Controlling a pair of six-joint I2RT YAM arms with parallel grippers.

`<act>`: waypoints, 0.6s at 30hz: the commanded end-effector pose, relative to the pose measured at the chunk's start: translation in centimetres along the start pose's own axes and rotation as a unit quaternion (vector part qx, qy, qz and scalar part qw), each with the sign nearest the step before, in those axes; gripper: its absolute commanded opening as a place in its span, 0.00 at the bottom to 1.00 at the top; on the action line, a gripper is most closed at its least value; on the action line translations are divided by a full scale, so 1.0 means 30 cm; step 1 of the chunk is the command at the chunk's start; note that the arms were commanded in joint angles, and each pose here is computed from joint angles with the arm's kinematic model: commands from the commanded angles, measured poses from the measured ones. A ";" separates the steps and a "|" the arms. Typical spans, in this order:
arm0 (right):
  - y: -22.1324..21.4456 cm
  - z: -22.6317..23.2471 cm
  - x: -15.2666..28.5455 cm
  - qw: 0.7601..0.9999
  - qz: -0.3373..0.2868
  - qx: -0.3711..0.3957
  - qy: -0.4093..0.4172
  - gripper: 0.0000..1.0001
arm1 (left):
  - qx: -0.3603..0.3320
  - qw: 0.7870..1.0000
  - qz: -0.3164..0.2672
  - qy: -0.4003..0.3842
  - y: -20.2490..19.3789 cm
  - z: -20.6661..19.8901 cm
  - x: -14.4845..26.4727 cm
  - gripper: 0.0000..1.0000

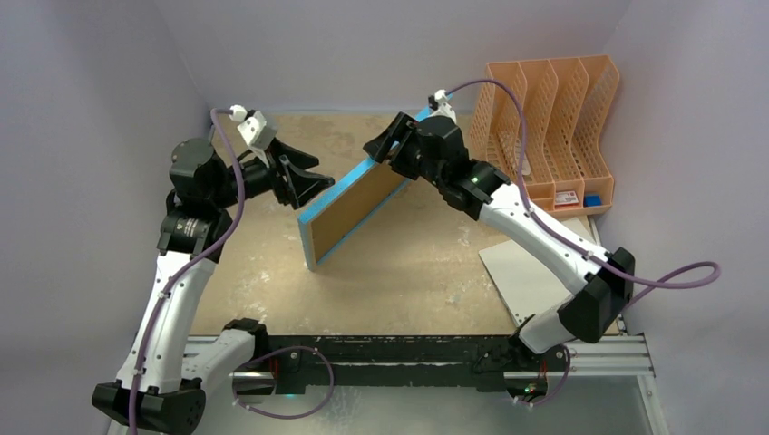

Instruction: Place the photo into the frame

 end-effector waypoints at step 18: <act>-0.031 -0.270 0.261 1.000 0.000 0.003 -0.017 0.61 | 0.198 0.938 -0.107 0.262 -0.102 0.252 -0.024 0.62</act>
Point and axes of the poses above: each gripper's point midway between its finger pads, its own x axis back along the fingers, its own z axis along the line the jaws close on, y = z × x, the point moved 7 cm from there along x, back along the fingers, and after that the axes turned 11 degrees about x, right-handed, at the moved point
